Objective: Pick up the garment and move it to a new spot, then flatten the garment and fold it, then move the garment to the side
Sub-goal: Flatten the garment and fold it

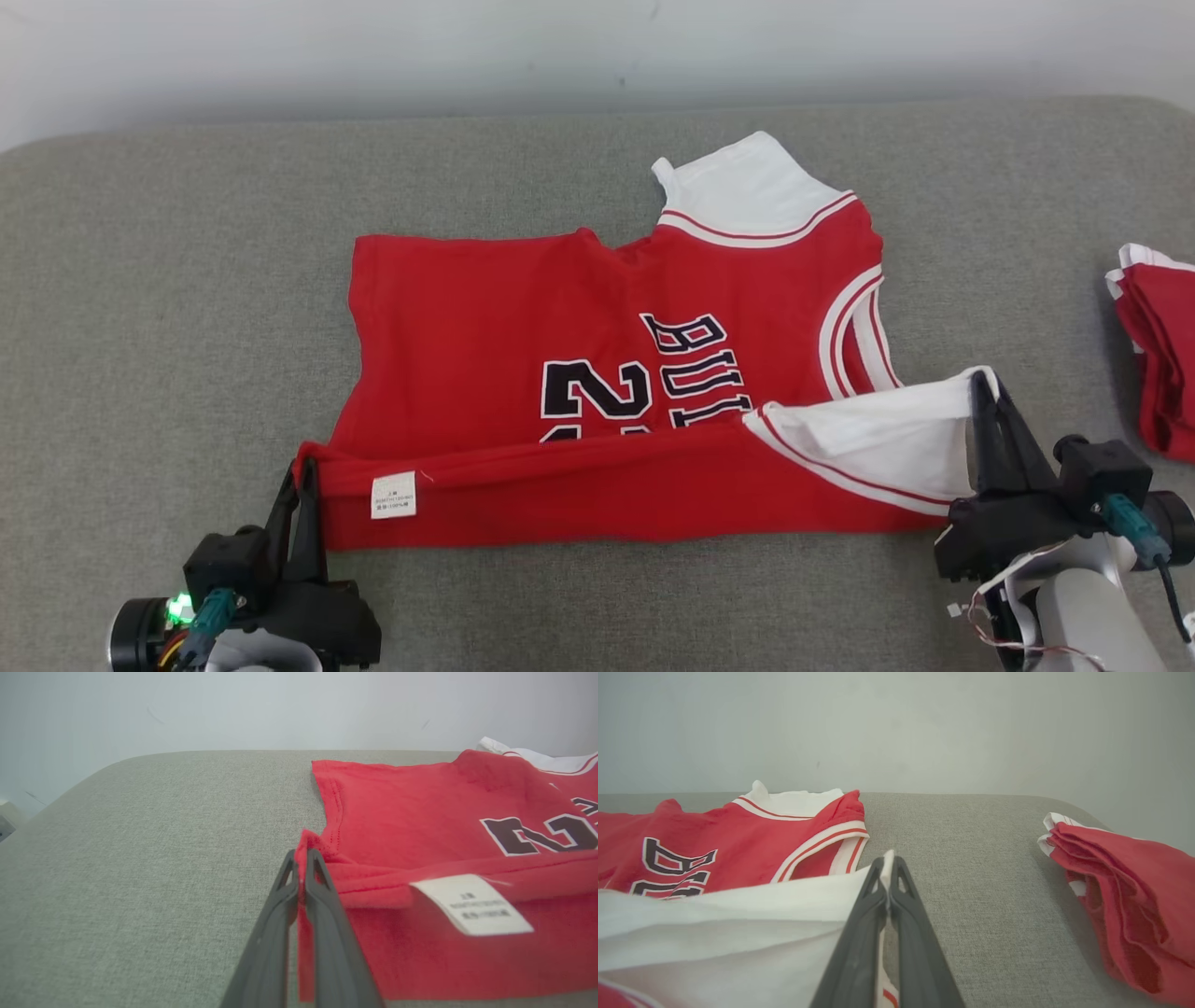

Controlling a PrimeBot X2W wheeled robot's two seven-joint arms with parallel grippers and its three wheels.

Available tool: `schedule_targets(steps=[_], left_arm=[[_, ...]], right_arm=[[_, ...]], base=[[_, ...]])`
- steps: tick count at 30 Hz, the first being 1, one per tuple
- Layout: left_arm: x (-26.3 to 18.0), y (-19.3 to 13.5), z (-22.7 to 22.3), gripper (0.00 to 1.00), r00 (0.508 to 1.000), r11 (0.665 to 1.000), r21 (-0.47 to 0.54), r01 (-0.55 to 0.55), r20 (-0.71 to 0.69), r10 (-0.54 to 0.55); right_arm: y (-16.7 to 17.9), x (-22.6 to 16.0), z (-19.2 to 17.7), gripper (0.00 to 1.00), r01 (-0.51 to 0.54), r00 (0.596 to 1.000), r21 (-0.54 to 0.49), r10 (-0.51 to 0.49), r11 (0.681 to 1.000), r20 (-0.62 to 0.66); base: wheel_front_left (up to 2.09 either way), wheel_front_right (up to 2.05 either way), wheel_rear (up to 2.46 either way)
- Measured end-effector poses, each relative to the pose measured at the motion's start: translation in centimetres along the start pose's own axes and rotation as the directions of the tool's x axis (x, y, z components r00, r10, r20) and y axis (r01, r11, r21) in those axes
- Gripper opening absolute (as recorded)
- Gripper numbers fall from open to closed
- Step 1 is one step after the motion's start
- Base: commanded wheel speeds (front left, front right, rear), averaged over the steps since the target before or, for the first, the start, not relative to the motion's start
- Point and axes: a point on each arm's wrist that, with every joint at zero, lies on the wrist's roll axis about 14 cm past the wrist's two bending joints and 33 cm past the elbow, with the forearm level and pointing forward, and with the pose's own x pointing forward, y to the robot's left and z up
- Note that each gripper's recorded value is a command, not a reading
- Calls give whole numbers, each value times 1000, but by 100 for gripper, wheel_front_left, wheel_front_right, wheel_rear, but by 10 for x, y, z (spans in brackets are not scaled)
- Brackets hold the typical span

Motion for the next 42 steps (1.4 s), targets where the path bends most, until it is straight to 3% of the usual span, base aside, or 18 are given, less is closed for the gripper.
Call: schedule_targets(steps=[17, 18, 19, 20, 21, 30, 42], left_arm=[[16, -2, -7, 0, 1000, 1000, 19, 3, -19, -3], [16, -3, -7, 7, 1000, 1000, 19, 7, -19, -7], [17, -5, -5, 34, 1000, 1000, 20, 11, -16, -11], [18, -6, -4, 100, 1000, 1000, 18, 14, -10, -14], [19, -6, -2, 100, 1000, 1000, 15, 16, -5, -15], [15, -8, 16, 100, 998, 1000, 9, 3, 55, -3], [-5, -5, -3, 100, 1000, 1000, -18, -25, 9, 25]], right_arm=[[4, 23, -1, 0, -8, 1000, -16, 8, 1000, -1], [4, 24, -2, 0, -8, 1000, -17, 8, 1000, -5], [4, 24, -4, 5, -6, 1000, -16, 6, 1000, -12], [3, 25, -6, 47, 0, 1000, -10, 0, 1000, -17], [2, 24, -7, 100, 4, 1000, -7, -4, 1000, -21], [-17, 15, -16, 100, 78, 996, -1, -78, 997, -45], [-9, -24, -44, 100, 97, 990, 72, -88, 993, -110]], base=[[0, 0, 0], [0, 0, 0], [0, 0, 0], [0, 0, 0], [0, 0, 0], [0, 0, 0], [0, 0, 0]])
